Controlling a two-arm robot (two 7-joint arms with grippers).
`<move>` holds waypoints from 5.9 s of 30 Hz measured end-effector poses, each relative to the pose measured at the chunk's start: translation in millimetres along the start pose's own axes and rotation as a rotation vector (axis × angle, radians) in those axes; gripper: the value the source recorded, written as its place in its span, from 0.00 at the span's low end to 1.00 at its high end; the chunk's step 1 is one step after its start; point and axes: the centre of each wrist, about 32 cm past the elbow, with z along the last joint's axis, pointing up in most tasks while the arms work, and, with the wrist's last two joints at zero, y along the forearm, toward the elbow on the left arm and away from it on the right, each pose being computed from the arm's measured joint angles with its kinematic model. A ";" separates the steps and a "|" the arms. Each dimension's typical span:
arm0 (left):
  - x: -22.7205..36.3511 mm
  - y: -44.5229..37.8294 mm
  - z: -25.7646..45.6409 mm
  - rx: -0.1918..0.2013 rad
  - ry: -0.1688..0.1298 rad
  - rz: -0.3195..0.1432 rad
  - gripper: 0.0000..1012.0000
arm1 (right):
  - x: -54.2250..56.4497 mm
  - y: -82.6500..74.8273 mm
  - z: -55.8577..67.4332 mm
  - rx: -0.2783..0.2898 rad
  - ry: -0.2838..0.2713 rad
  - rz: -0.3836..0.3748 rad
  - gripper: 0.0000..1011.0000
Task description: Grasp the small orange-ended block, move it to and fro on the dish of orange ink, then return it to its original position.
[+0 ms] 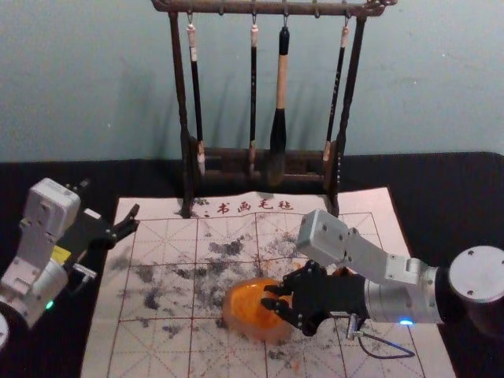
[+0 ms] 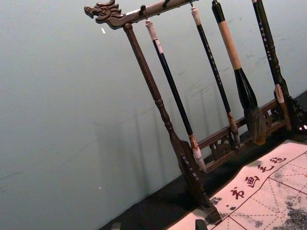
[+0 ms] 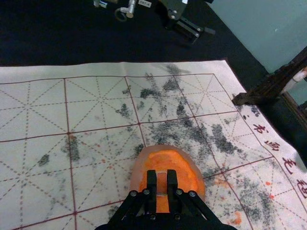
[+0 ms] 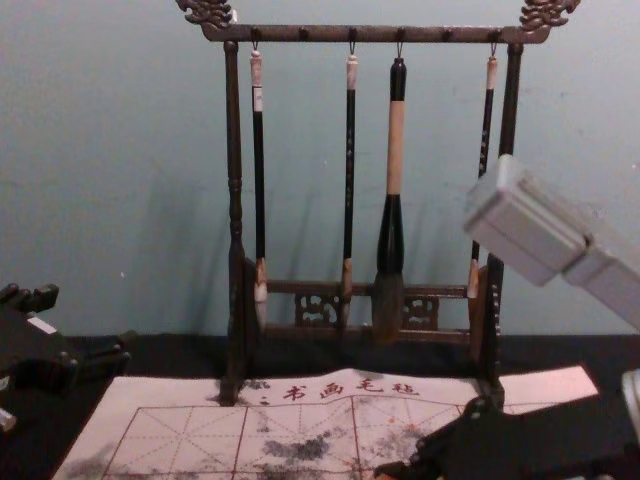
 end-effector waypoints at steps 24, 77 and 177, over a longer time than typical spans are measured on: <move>0.0 0.0 0.0 0.000 0.000 0.000 0.99 | 12.2 -0.4 1.0 -0.042 0.008 -0.061 0.09; 0.0 0.0 0.1 0.000 0.000 0.000 0.99 | 14.6 4.4 11.7 -0.060 -0.010 -0.053 0.09; 0.0 0.0 0.0 0.000 0.000 0.000 0.99 | 6.0 -83.0 -23.5 -0.060 0.216 -0.256 0.09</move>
